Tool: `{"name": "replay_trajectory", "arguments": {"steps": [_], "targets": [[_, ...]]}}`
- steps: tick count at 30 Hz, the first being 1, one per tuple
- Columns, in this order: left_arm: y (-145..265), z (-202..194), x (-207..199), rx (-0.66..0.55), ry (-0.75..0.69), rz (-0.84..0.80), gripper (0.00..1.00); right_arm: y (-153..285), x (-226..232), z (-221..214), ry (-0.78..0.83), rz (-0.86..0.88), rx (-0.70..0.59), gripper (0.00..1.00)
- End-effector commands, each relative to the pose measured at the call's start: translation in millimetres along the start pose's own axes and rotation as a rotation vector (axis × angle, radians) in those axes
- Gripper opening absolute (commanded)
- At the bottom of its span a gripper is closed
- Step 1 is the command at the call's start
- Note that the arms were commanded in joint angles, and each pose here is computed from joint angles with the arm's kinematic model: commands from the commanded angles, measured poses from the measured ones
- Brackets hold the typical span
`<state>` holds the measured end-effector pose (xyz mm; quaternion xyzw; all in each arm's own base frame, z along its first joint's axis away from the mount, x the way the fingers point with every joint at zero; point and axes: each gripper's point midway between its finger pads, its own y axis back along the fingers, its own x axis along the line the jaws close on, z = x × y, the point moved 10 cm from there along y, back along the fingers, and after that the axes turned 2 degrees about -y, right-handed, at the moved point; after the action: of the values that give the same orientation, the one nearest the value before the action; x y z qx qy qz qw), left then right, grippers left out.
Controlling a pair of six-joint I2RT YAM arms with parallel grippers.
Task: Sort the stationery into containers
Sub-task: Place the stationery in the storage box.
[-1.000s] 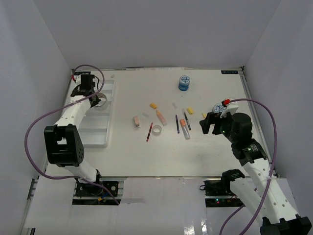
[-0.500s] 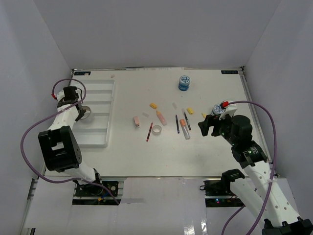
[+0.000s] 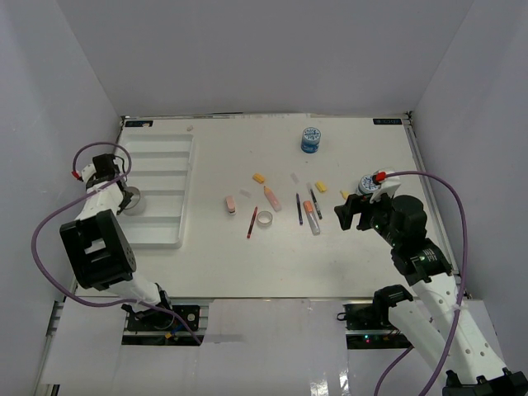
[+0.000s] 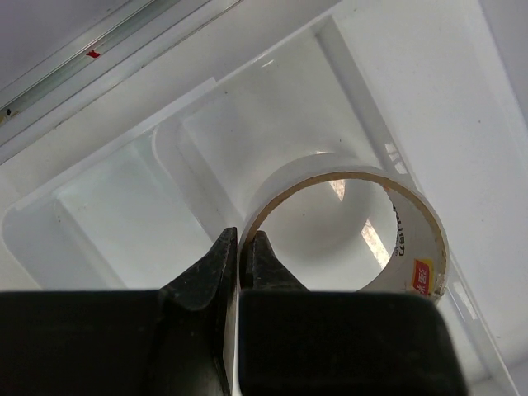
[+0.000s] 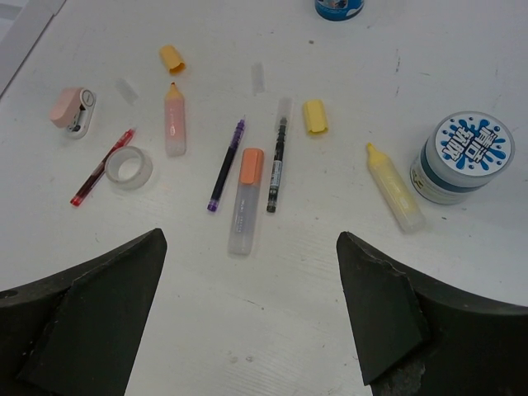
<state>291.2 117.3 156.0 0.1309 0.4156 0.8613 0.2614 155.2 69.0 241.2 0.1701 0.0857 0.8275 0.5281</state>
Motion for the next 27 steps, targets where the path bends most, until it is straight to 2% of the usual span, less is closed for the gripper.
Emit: {"name": "replay_trajectory", "arguments": {"steps": [1,8,10,13,14,16,17,21,23,25,27], "targets": [[-6.4,7.1,-1.3,-0.024,0.043,-0.017,0.08,-1.4,0.5,2.2,0.020,0.006,-0.036,0.90],[-13.9,8.0,-3.0,-0.023,0.052,-0.030,0.18,-1.5,0.2,0.1,0.018,0.006,-0.031,0.90],[-14.1,6.4,-1.9,-0.011,0.057,-0.022,0.25,-1.9,0.2,0.4,0.018,0.006,-0.030,0.90],[-11.2,4.2,1.1,-0.007,0.065,-0.006,0.46,-2.7,0.7,1.2,0.016,0.008,-0.026,0.90],[-9.0,5.0,2.1,-0.014,0.069,-0.003,0.61,-3.4,1.1,1.6,0.014,0.012,-0.023,0.90],[-2.0,8.1,3.4,-0.031,0.081,-0.011,0.75,-4.4,1.9,2.2,0.011,0.021,-0.017,0.90],[1.1,10.2,3.5,-0.037,0.085,-0.014,0.85,-5.7,1.6,1.6,0.006,0.019,-0.008,0.90],[21.8,22.3,-0.5,-0.065,0.100,-0.091,0.94,-8.5,2.3,4.5,-0.007,0.018,0.009,0.90],[37.8,32.4,-6.4,-0.102,0.091,-0.153,0.95,-10.9,2.4,5.0,-0.011,0.017,0.024,0.90],[52.6,33.5,-24.6,-0.105,0.035,-0.257,0.95,-11.7,2.5,6.2,-0.018,0.014,0.032,0.90],[72.8,34.5,-52.2,-0.127,-0.080,-0.365,0.96,-13.9,2.5,6.9,-0.022,0.014,0.042,0.90]]}}
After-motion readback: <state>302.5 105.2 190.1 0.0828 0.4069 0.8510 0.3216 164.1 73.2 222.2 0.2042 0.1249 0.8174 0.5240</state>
